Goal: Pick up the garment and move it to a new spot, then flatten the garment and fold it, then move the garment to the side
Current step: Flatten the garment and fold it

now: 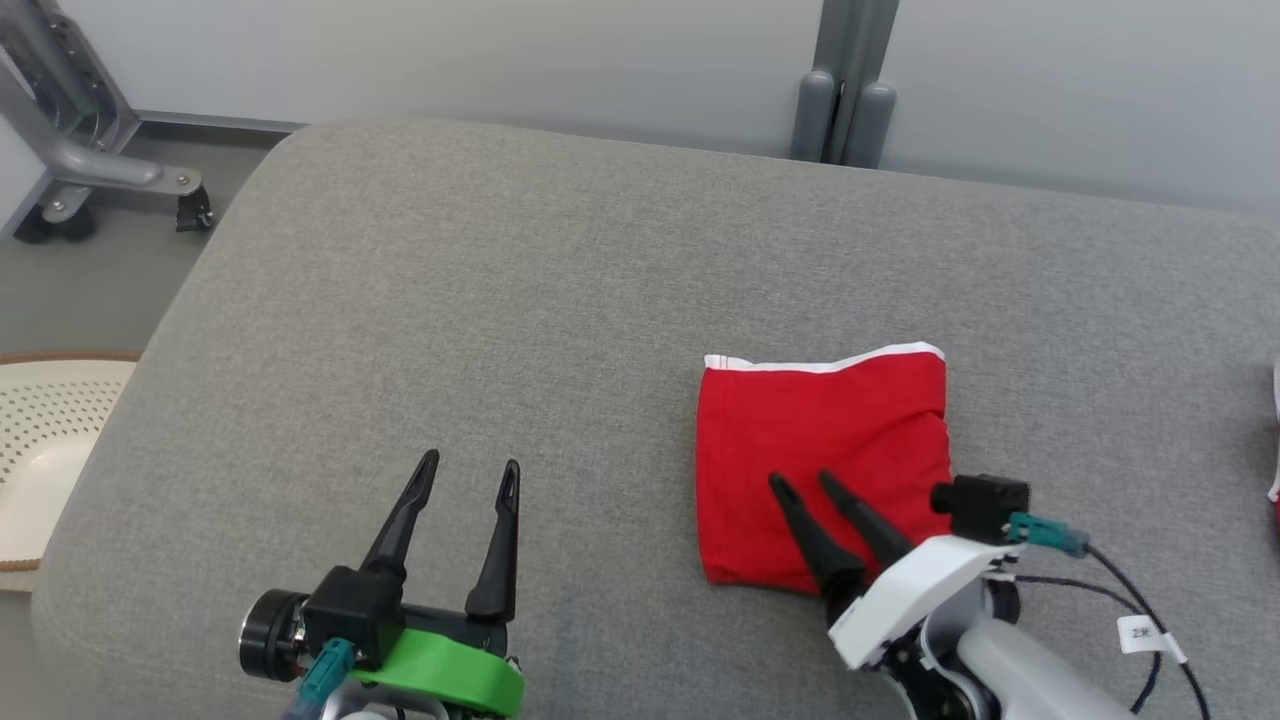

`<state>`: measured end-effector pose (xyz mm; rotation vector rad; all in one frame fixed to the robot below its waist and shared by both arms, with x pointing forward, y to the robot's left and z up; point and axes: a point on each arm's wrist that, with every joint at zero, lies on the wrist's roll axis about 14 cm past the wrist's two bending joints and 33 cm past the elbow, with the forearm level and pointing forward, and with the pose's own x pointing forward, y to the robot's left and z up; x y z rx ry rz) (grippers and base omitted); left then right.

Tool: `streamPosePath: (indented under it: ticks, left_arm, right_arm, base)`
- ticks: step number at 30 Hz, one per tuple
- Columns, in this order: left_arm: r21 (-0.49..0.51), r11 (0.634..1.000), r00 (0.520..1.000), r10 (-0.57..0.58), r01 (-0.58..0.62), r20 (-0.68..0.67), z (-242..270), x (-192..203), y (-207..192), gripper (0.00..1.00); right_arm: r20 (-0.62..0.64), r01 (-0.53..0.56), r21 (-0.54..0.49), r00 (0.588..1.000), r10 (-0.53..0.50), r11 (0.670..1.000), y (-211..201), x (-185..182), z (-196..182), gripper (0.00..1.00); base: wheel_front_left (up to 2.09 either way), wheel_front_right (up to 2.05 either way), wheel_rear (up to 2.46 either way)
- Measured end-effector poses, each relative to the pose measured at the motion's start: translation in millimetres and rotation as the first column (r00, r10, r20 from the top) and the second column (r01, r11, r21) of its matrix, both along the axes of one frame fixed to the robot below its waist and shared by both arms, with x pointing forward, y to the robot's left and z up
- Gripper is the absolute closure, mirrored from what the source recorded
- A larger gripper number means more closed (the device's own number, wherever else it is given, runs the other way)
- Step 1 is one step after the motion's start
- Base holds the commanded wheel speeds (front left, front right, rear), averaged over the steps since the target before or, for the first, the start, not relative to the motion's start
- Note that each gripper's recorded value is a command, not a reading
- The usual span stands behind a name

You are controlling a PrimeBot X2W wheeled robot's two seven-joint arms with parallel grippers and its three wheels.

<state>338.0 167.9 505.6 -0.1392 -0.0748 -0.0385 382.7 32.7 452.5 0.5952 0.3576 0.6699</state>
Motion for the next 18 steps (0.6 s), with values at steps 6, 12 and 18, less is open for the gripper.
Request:
streamPosePath:
  ticks: [6,12,18]
  left_arm:
    - [-0.008,1.000,0.997,-0.015,0.016,0.074,23,14,-3,0.00]
    - [-0.016,0.999,0.991,-0.040,0.042,0.126,39,27,-10,0.00]
    - [-0.019,0.996,0.987,-0.082,0.085,0.135,42,38,-24,0.00]
  right_arm:
    - [0.243,0.184,-0.155,0.960,-0.143,0.971,-74,42,24,0.00]
    - [0.469,0.381,-0.214,0.848,-0.248,0.899,-123,44,61,0.00]
    - [0.542,0.520,-0.253,0.775,-0.326,0.815,-162,28,68,0.00]
  base:
    - [0.00,0.00,0.00]
    - [0.00,0.00,0.00]
    - [0.00,0.00,0.00]
